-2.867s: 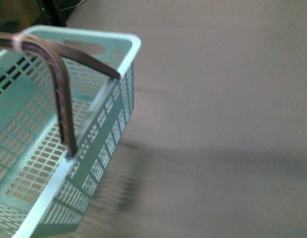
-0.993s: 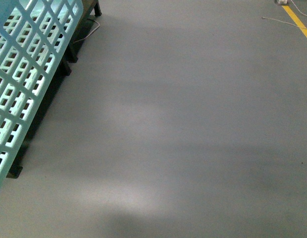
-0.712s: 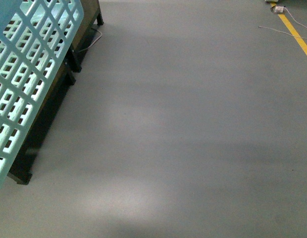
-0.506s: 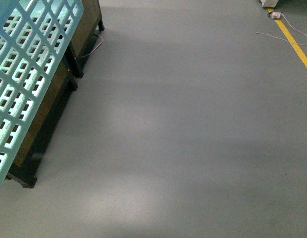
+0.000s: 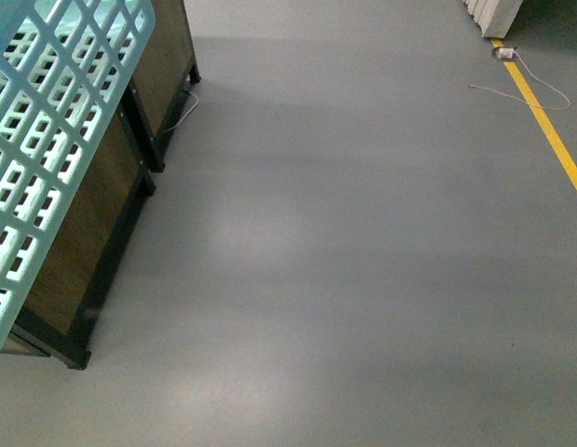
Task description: Pick lemon and mango into basket
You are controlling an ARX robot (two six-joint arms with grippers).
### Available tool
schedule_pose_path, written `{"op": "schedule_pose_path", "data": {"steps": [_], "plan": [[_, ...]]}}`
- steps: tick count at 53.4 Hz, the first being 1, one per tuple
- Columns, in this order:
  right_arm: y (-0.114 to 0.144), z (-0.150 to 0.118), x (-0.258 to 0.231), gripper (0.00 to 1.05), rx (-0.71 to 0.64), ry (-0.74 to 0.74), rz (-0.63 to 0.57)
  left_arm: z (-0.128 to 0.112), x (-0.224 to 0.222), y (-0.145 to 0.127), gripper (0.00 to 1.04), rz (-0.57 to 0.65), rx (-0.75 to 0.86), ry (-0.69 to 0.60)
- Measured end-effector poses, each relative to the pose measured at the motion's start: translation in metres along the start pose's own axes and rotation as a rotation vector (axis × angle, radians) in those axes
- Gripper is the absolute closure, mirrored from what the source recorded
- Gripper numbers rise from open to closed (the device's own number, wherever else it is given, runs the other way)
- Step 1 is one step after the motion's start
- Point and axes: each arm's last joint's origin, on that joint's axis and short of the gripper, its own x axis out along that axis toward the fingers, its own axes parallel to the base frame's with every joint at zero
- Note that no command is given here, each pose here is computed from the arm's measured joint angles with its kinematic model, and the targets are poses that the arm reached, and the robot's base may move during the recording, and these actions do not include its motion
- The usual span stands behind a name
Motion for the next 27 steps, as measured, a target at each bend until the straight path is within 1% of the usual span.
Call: {"op": "schedule_pose_path", "data": {"steps": [19, 23, 27], "plan": [[-0.0001, 0.0000, 0.0000, 0.09, 0.000, 0.000, -0.004, -0.0002, -0.0008, -0.0008, 0.99, -0.004, -0.001, 0.000], [-0.0001, 0.0001, 0.0000, 0.09, 0.000, -0.001, -0.004, -0.0014, -0.0011, -0.0012, 0.99, -0.008, -0.005, 0.028], [-0.0001, 0.0000, 0.0000, 0.09, 0.000, 0.000, -0.003, -0.0007, 0.0002, -0.0007, 0.99, -0.002, -0.012, 0.019]]}}
